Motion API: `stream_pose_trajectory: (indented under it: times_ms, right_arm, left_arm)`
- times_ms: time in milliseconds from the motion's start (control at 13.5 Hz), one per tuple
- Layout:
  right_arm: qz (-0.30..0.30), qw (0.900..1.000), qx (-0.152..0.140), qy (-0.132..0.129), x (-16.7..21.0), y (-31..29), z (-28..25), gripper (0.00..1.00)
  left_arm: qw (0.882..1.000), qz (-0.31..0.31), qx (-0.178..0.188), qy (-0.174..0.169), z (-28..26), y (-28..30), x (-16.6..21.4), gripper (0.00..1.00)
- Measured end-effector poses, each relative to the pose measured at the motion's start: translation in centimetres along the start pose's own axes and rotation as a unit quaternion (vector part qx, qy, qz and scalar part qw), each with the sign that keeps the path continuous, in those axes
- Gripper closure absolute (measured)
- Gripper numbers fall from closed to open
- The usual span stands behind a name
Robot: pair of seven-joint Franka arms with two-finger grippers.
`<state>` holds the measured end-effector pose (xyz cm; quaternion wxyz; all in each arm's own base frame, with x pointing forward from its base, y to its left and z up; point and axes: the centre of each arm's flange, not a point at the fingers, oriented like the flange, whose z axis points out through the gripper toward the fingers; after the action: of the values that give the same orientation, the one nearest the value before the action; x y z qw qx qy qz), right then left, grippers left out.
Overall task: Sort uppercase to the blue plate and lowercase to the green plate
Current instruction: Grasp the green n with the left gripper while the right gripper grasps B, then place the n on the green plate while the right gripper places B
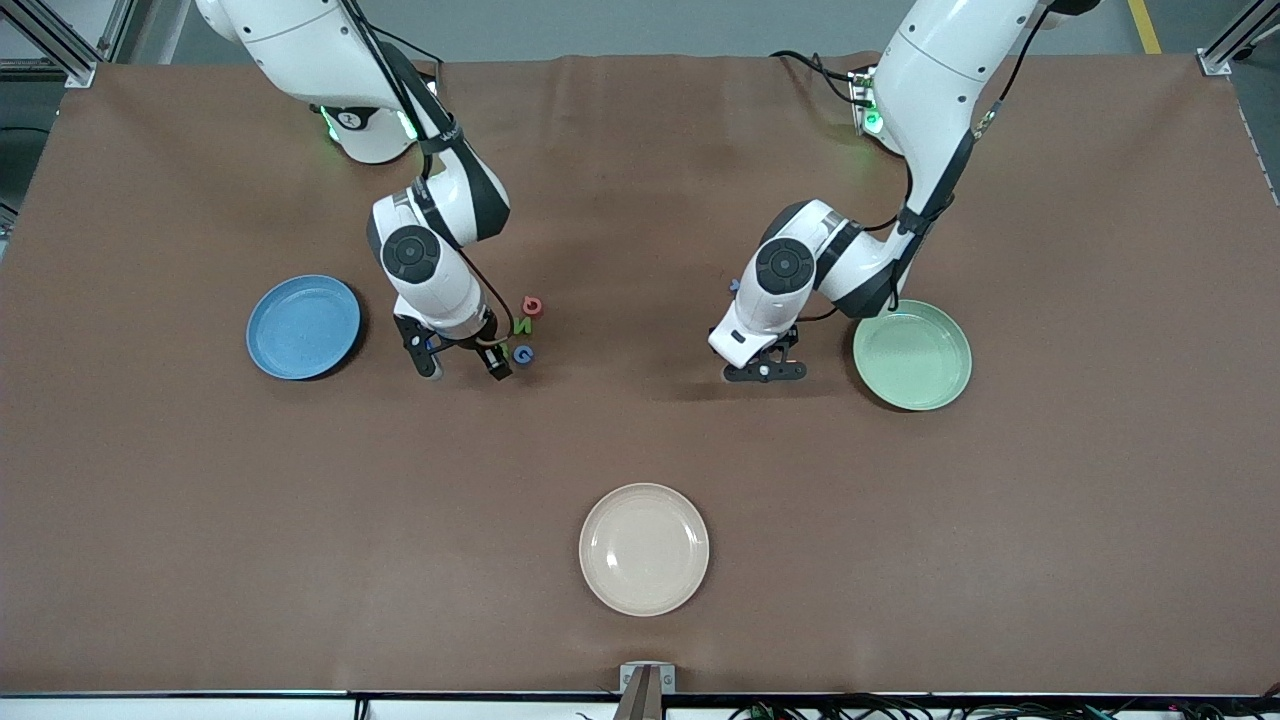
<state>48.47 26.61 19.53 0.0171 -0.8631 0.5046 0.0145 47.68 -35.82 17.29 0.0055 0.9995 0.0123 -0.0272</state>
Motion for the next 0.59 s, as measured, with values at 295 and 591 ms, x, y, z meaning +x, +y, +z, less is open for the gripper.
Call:
stream_pose_trajectory:
  times_ms: [295, 591]
  right_arm:
    - [0.0, 1.0, -0.001, 0.001, 0.0, 0.1, 1.1, 0.24]
    - [-0.003, 1.0, -0.001, 0.003, -0.3, 0.3, 2.3, 0.25]
  left_arm:
    - [1.0, 0.0, -0.001, 0.001, 0.0, 0.1, 0.0, 0.46]
    - [1.0, -0.003, -0.001, 0.002, -0.2, 0.2, 0.0, 0.65]
